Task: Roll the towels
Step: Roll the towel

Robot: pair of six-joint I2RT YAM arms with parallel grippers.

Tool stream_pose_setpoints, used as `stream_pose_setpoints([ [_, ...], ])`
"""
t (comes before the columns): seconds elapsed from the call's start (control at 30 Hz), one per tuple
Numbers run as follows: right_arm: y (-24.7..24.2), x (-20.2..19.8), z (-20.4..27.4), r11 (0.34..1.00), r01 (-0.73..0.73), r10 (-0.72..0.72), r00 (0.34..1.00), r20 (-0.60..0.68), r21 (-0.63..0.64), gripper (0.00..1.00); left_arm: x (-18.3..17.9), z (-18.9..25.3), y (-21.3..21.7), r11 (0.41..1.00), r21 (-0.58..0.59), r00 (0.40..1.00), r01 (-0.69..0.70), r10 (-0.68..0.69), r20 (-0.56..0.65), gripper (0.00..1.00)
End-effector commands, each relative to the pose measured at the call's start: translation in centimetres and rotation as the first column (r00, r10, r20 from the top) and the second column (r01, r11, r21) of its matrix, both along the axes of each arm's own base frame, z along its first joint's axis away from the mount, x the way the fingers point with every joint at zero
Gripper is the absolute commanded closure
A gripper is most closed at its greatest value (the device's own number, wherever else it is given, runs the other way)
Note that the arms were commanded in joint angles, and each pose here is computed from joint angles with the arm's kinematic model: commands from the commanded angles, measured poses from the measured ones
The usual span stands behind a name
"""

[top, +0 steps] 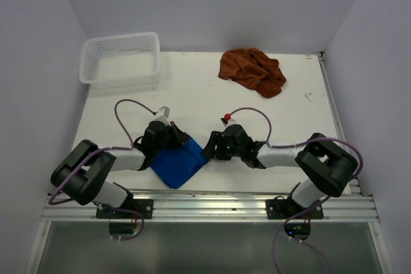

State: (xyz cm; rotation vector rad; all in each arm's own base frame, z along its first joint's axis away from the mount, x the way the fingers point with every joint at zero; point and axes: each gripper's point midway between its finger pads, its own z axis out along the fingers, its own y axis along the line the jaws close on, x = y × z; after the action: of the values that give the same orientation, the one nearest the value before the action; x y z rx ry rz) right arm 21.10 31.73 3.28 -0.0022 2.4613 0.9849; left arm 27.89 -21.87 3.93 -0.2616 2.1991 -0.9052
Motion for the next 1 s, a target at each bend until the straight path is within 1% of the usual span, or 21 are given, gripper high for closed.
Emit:
stream_pose_setpoints([
  [0.0, 0.4, -0.9, -0.2, 0.999, -0.024, 0.025, 0.999, -0.022, 0.044, 0.41, -0.7, -1.8, 1.7, 0.996, 0.09, 0.999, -0.025, 0.027, -0.025, 1.0],
  [0.27, 0.4, -2.1, -1.4, 0.999, -0.052, 0.053, 0.998, -0.041, 0.016, 0.48, -0.7, -1.9, 2.3, 0.993, 0.106, 0.998, -0.054, 0.056, -0.022, 1.0],
  [0.37, 0.3, -2.6, -2.0, 0.997, -0.065, 0.064, 0.997, -0.033, -0.033, 0.51, -0.7, -2.0, 2.5, 0.992, 0.11, 0.998, -0.063, 0.066, -0.025, 1.0],
  [0.43, 0.5, -3.1, -2.0, 0.996, -0.082, 0.08, 0.996, -0.028, -0.042, 0.53, -0.9, -2.2, 2.7, 0.991, 0.118, 0.997, -0.066, 0.07, -0.027, 1.0],
  [0.57, 0.6, -3.5, -2.3, 0.994, -0.089, 0.087, 0.996, -0.035, -0.057, 0.59, -0.9, -2.1, 2.8, 0.991, 0.117, 0.997, -0.069, 0.073, -0.03, 1.0],
  [0.7, 0.6, -3.7, -2.4, 0.994, -0.094, 0.092, 0.995, -0.043, -0.056, 0.72, -1.0, -2.1, 2.8, 0.991, 0.117, 0.997, -0.068, 0.072, -0.031, 1.0],
  [0.73, 0.7, -3.6, -2.2, 0.994, -0.097, 0.095, 0.995, -0.039, -0.053, 0.79, -1.0, -2.0, 2.8, 0.991, 0.116, 0.997, -0.068, 0.072, -0.03, 1.0],
  [0.8, 0.6, -3.6, -2.2, 0.992, -0.105, 0.103, 0.994, -0.027, -0.07, 0.88, -0.8, -1.8, 2.7, 0.991, 0.116, 0.997, -0.067, 0.071, -0.027, 1.0],
  [0.83, 0.6, -3.4, -1.9, 0.991, -0.104, 0.103, 0.994, -0.022, -0.082, 0.94, -0.7, -1.7, 2.7, 0.991, 0.121, 0.997, -0.066, 0.069, -0.024, 1.0],
  [0.9, 0.4, -3.3, -1.7, 0.987, -0.109, 0.111, 0.994, 0.013, -0.114, 0.99, -0.3, -1.4, 2.5, 0.99, 0.128, 0.997, -0.064, 0.069, -0.035, 1.0],
  [0.97, 0.0, -2.8, -1.2, 0.982, -0.095, 0.107, 0.992, 0.06, -0.166, 1.0, 0.2, -0.6, 2.1, 0.99, 0.13, 0.998, -0.059, 0.063, -0.025, 1.0],
])
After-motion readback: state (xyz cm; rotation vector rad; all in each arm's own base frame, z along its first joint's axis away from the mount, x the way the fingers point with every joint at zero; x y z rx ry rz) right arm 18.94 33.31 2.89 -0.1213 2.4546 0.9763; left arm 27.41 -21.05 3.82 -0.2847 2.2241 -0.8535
